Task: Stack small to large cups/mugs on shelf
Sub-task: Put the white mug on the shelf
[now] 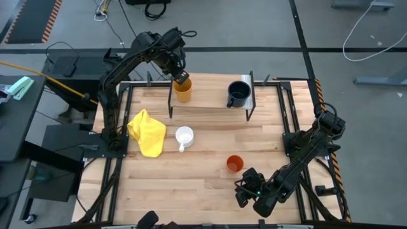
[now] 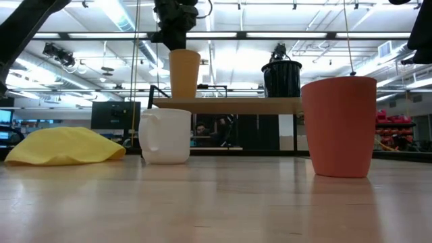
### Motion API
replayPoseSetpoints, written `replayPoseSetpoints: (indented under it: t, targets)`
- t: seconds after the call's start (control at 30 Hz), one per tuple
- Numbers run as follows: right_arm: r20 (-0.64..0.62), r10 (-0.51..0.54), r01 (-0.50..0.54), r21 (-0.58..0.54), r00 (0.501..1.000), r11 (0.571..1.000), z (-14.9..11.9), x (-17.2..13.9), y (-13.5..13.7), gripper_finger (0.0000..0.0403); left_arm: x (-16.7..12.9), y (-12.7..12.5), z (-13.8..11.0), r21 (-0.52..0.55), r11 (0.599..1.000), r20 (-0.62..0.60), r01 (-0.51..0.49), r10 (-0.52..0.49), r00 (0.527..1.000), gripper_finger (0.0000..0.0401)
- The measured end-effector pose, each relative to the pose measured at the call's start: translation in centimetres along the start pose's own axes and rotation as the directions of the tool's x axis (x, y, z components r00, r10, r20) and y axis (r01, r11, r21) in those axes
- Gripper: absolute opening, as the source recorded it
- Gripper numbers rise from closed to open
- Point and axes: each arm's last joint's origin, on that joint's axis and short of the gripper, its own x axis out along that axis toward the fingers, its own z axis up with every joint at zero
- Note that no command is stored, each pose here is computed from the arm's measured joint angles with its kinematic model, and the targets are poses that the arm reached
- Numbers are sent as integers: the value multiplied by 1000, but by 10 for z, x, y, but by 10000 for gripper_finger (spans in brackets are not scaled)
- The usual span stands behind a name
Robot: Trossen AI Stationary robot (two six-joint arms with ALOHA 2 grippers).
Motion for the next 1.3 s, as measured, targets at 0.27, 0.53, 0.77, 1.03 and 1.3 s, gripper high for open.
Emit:
replayPoseSetpoints:
  t: [0.27,0.53,0.77,1.03,1.3]
  targets:
    - [1,-6,6,-4,1000,1000,0,0,-1,62,-27,-3,-12,8,1000,60,12,-13,998,146]
    - [-1,3,-3,2,1000,1000,2,-3,0,62,-85,-16,-44,12,998,194,63,-64,979,143]
    - [83,131,-129,-21,988,991,28,-41,9,62,-128,-43,-79,71,985,274,157,-170,946,139]
    - [146,221,-216,-53,964,975,74,-108,-5,60,-144,-90,-109,186,972,299,147,-198,934,128]
    - [149,170,-169,-21,974,985,100,-139,-33,57,-153,-130,-137,239,966,356,93,-177,918,127]
